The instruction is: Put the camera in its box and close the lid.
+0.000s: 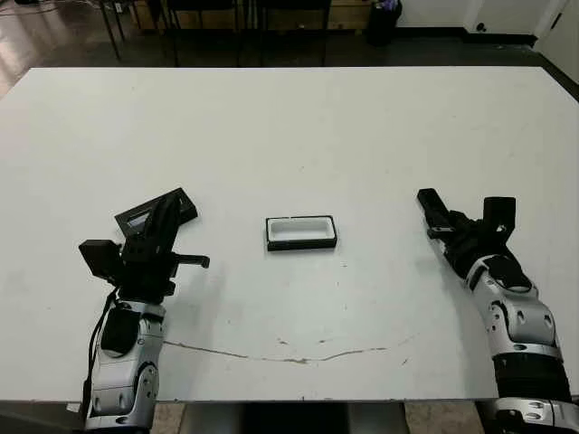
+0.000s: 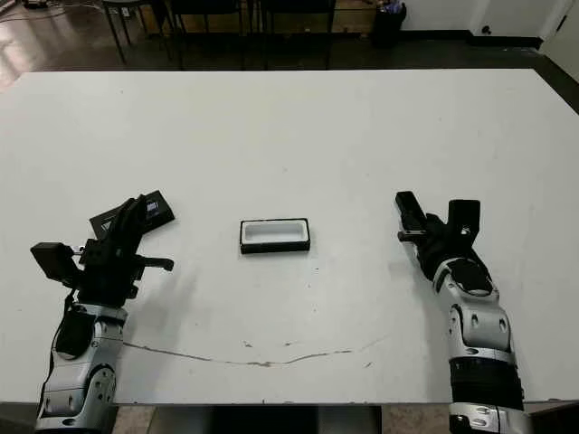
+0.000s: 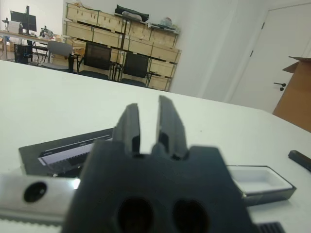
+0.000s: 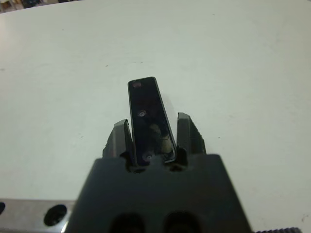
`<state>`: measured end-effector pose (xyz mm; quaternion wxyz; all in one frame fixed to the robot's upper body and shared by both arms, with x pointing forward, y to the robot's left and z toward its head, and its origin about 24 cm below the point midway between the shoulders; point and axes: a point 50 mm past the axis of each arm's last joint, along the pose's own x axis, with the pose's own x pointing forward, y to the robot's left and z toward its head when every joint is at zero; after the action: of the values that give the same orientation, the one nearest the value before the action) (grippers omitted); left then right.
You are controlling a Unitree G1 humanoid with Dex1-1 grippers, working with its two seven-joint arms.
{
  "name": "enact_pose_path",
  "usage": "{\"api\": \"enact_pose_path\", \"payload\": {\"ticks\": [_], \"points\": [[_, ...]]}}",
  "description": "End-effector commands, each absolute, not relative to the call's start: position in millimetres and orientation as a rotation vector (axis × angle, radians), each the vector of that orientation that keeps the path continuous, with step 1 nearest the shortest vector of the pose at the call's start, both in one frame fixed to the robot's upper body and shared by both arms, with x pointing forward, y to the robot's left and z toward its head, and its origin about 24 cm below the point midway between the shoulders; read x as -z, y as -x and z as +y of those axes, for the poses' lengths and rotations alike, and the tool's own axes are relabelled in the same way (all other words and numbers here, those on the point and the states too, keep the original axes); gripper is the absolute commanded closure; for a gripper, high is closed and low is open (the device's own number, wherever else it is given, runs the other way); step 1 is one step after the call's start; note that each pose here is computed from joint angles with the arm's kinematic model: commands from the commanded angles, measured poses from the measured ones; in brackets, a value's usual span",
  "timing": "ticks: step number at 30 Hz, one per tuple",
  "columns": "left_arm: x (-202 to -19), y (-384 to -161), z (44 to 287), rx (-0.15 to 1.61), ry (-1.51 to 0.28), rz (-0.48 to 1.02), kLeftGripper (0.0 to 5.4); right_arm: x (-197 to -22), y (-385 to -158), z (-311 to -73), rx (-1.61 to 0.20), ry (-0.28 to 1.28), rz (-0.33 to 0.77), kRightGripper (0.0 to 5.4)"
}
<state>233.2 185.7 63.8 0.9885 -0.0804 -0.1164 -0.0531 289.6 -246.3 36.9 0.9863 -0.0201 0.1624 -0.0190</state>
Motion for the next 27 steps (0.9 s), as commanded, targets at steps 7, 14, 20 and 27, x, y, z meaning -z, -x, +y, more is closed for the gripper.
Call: {"api": "enact_pose_path", "payload": {"ticks": [7, 14, 20, 27], "points": [[-55.7, -228.9, 189.1, 0.1, 0.155, -0.203, 5.4, -26.8, -274.2, -261.7, -0.038, 0.059, 0.54, 5.12], [-55.7, -227.5, 188.5, 0.092, 0.135, -0.201, 5.4, -92.1, -279.7, -258.1, -0.308, -0.041, 0.318, 5.18], [-55.0, -226.4, 187.3, 0.093, 0.116, -0.204, 5.4, -135.6, -296.6, -247.2, -0.524, -0.152, 0.146, 5.18], [-55.1, -225.4, 186.0, 0.09, 0.091, -0.204, 5.4, -158.0, -311.8, -208.9, -0.786, -0.068, 0.104, 5.18]]}}
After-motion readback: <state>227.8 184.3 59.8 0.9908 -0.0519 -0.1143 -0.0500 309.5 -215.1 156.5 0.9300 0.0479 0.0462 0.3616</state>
